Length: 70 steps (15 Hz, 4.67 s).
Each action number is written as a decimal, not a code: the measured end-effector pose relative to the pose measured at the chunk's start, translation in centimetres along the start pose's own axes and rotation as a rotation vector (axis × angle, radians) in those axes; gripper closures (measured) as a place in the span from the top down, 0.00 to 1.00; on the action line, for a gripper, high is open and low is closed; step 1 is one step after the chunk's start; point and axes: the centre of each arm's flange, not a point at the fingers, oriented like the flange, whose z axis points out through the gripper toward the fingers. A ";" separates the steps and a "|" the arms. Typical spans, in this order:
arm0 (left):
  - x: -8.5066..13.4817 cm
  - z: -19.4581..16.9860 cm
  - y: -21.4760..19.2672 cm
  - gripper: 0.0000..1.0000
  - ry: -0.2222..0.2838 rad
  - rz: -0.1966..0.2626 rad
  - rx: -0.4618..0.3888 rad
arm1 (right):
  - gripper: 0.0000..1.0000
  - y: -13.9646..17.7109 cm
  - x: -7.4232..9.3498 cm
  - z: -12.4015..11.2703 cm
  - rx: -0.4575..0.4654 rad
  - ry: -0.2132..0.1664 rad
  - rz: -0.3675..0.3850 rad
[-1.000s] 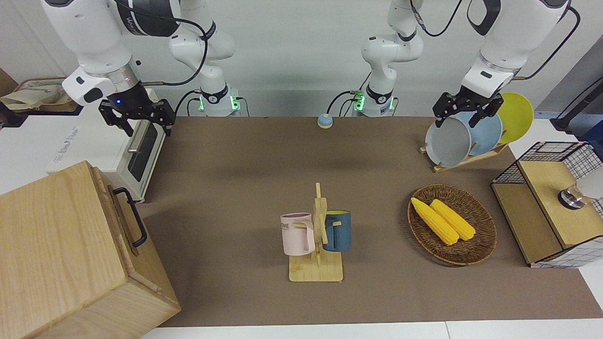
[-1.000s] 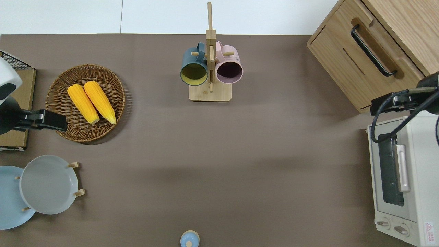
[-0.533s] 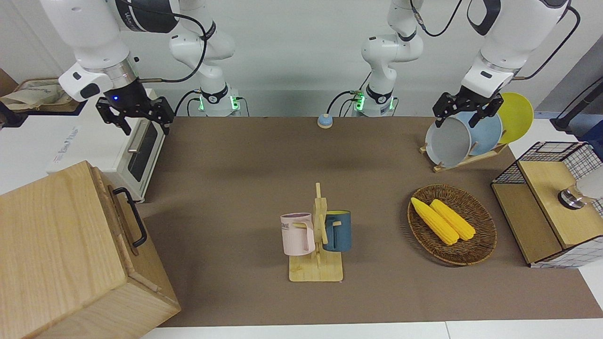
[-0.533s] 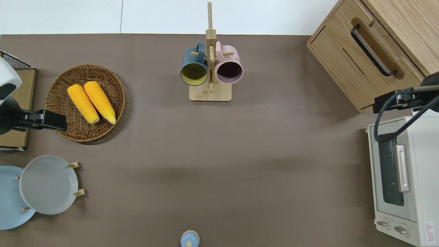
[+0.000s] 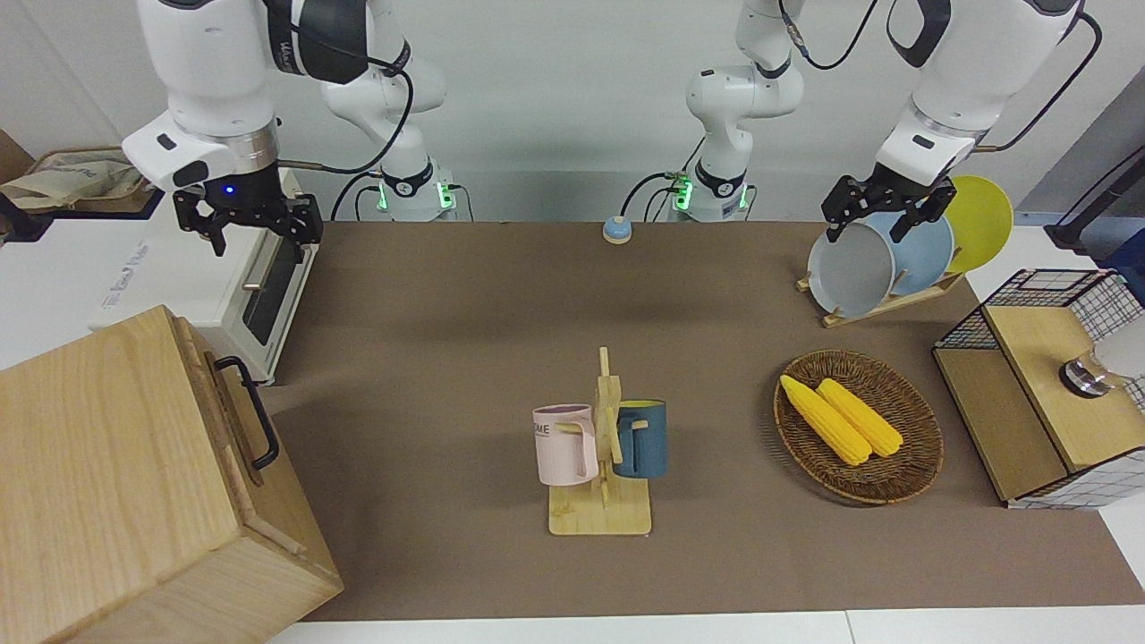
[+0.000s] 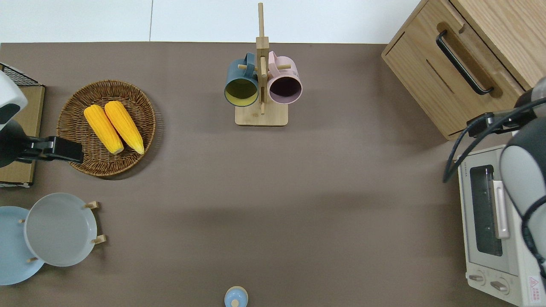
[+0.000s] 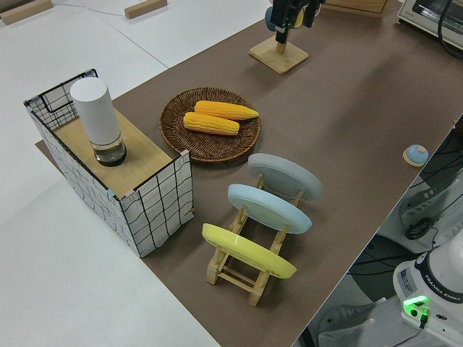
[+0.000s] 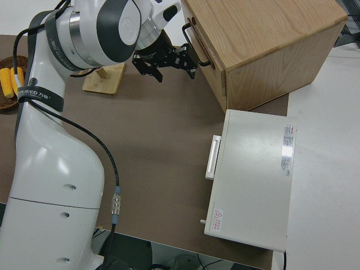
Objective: Slide drawer open with right arm
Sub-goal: 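Raise the right arm and reach the right gripper to the black drawer handle, then close the right gripper on the black drawer handle, then pull the handle toward the robot with the right gripper, sliding the drawer out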
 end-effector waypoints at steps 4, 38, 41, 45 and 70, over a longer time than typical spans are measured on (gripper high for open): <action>0.0 0.0 0.0 1.00 0.000 0.000 0.000 | 0.99 -3.2 0.9 -0.6 -0.156 0.034 -0.046; 0.0 0.0 0.0 1.00 0.000 0.000 0.000 | 0.98 -14.1 9.3 18.1 -1.226 0.323 -0.342; 0.0 0.0 0.0 1.00 0.000 0.000 0.000 | 0.98 -12.9 9.7 18.7 -1.251 0.331 -0.349; 0.0 0.0 0.0 1.00 0.000 0.000 0.000 | 0.97 -13.4 9.8 19.1 -1.256 0.346 -0.352; 0.0 0.0 0.0 1.00 0.000 0.000 0.000 | 0.19 -27.5 4.2 16.6 -1.248 0.287 -0.297</action>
